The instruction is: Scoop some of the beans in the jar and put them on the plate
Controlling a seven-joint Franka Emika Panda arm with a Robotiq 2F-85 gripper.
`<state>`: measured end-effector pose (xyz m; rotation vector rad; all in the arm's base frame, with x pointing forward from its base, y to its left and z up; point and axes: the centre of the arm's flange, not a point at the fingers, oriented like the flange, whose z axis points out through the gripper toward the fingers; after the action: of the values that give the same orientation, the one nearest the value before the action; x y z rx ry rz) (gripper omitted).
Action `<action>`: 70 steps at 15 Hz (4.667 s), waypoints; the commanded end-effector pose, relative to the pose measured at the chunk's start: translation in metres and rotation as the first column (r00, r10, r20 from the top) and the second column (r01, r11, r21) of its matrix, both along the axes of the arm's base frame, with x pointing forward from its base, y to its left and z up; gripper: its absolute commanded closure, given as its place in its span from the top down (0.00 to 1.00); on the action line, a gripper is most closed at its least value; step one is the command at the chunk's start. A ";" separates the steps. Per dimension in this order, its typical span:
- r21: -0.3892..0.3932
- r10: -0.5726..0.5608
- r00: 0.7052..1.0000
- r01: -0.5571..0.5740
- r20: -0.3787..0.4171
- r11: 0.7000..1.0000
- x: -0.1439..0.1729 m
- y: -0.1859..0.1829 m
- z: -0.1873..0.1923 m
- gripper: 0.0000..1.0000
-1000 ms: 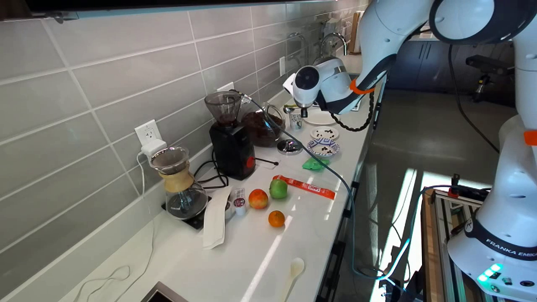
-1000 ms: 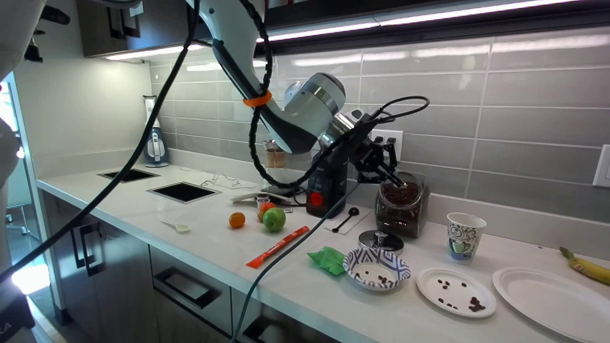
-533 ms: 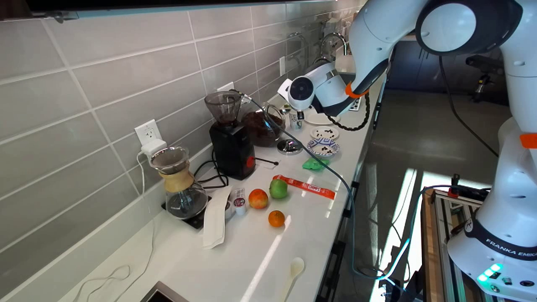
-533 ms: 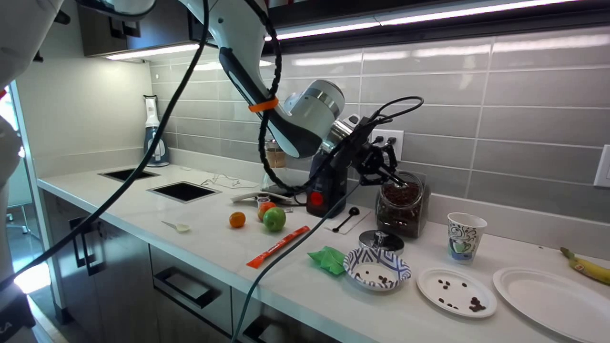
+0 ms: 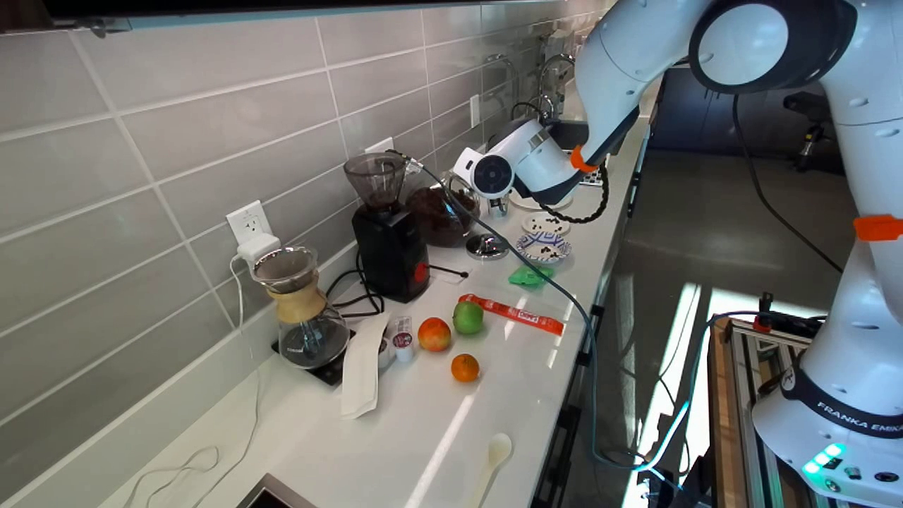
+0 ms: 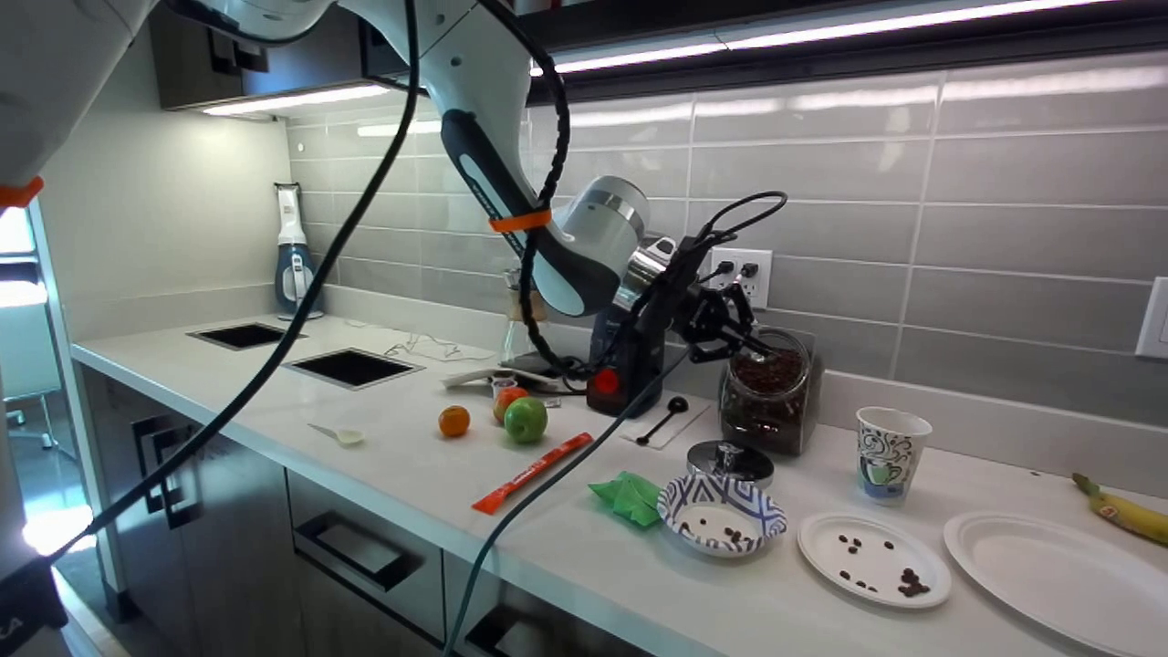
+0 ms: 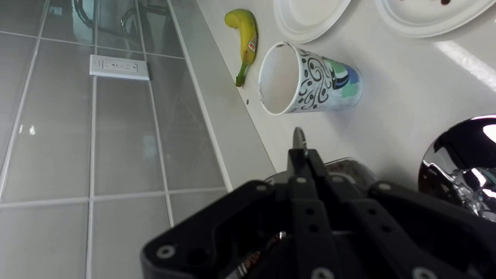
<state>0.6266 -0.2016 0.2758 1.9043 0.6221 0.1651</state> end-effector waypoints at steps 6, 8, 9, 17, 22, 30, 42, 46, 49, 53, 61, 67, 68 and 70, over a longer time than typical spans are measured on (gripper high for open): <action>-0.082 0.082 0.996 -0.084 -0.026 0.993 0.021 -0.008 -0.036 0.01; -0.086 0.093 0.995 -0.095 -0.031 0.992 0.023 -0.010 -0.041 0.01; -0.087 0.095 0.995 -0.097 -0.032 0.991 0.024 -0.011 -0.044 0.01; -0.101 0.083 0.995 -0.087 -0.046 0.991 0.024 -0.008 -0.069 0.01; -0.121 0.054 0.997 -0.059 -0.047 0.991 0.026 -0.007 -0.081 0.01; -0.112 0.061 0.998 -0.065 -0.035 0.992 0.040 0.000 -0.088 0.01; -0.146 0.015 0.999 -0.020 -0.040 0.989 0.039 -0.001 -0.076 0.89; -0.126 -0.028 0.996 0.018 -0.083 0.992 0.033 0.000 -0.077 1.00; -0.089 -0.073 0.991 0.063 -0.109 0.994 0.030 0.000 -0.071 1.00; 0.039 -0.201 0.970 0.208 -0.134 0.977 0.019 -0.011 -0.043 1.00; 0.413 -0.353 0.928 0.371 -0.123 0.832 -0.017 -0.064 0.040 1.00; 0.646 -0.330 0.938 0.318 -0.107 0.695 -0.048 -0.084 0.069 1.00; 0.668 -0.326 0.940 0.308 -0.102 0.678 -0.053 -0.086 0.071 1.00; 0.704 -0.323 0.942 0.291 -0.091 0.648 -0.063 -0.089 0.074 1.00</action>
<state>0.5898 -0.2904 0.3433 2.6552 0.1681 0.1969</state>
